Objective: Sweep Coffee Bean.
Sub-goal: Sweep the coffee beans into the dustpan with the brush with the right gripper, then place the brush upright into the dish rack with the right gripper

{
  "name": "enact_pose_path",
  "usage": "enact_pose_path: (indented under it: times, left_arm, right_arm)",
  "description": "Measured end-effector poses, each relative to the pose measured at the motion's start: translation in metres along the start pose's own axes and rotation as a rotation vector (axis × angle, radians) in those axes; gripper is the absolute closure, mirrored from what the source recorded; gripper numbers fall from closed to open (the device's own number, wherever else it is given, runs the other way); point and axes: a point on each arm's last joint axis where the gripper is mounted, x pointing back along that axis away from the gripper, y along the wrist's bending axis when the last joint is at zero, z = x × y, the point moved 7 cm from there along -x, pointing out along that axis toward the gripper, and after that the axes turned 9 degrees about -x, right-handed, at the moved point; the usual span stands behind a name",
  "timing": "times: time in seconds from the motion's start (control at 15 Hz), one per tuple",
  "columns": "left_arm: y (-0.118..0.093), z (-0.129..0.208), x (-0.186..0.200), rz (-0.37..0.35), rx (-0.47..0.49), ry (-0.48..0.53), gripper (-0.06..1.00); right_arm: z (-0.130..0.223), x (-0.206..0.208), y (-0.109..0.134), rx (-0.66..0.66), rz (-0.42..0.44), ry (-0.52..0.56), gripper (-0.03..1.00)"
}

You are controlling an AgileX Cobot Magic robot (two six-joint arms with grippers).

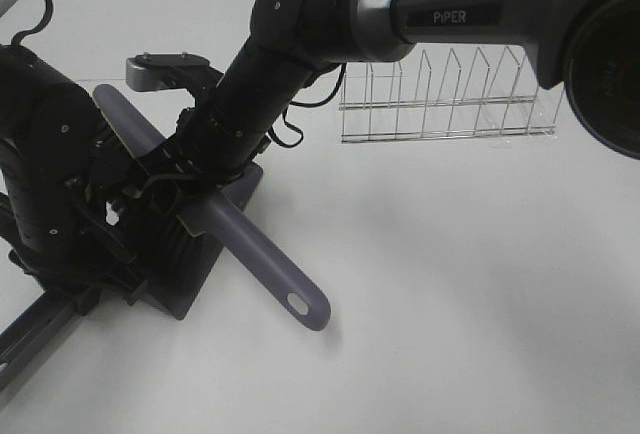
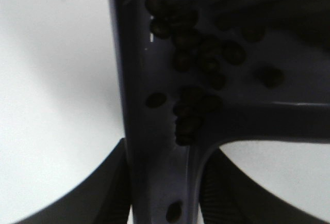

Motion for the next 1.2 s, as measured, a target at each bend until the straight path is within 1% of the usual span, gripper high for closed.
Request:
enact_pose_path:
  times: [0.13,0.27,0.33,0.47,0.67,0.73,0.93,1.07,1.2]
  left_arm:
    - [0.001,0.0,0.0,0.002,0.004,0.001,0.61]
    - [0.0,0.001,0.0,0.003,0.004,0.003,0.61]
    - [0.0,0.001,0.0,0.004,0.004,0.004,0.61]
    - [0.0,0.001,0.0,0.005,0.003,0.004,0.61]
    - [0.0,0.001,0.0,0.008,0.006,0.004,0.61]
    - [0.0,0.001,0.0,0.008,0.006,0.004,0.61]
    - [0.0,-0.001,0.0,0.008,0.006,-0.004,0.61]
    - [-0.002,-0.002,0.0,0.017,0.016,-0.013,0.61]
    - [-0.003,-0.002,0.0,0.022,0.046,-0.015,0.61]
  right_arm:
    - [-0.007,0.009,0.001,0.049,0.021,0.006,0.61]
    - [-0.026,0.027,0.001,0.122,0.076,-0.023,0.61]
    - [-0.029,0.03,0.002,0.123,0.082,-0.028,0.61]
    - [-0.038,0.044,0.002,0.127,0.125,-0.031,0.61]
    - [-0.042,0.065,-0.01,0.081,0.241,-0.011,0.61]
    - [-0.041,0.075,-0.015,0.056,0.266,-0.008,0.61]
    - [-0.042,0.126,-0.032,-0.013,0.306,-0.029,0.61]
    - [-0.037,0.155,-0.048,-0.069,0.322,-0.023,0.61]
    - [-0.038,0.179,-0.061,-0.113,0.341,-0.064,0.61]
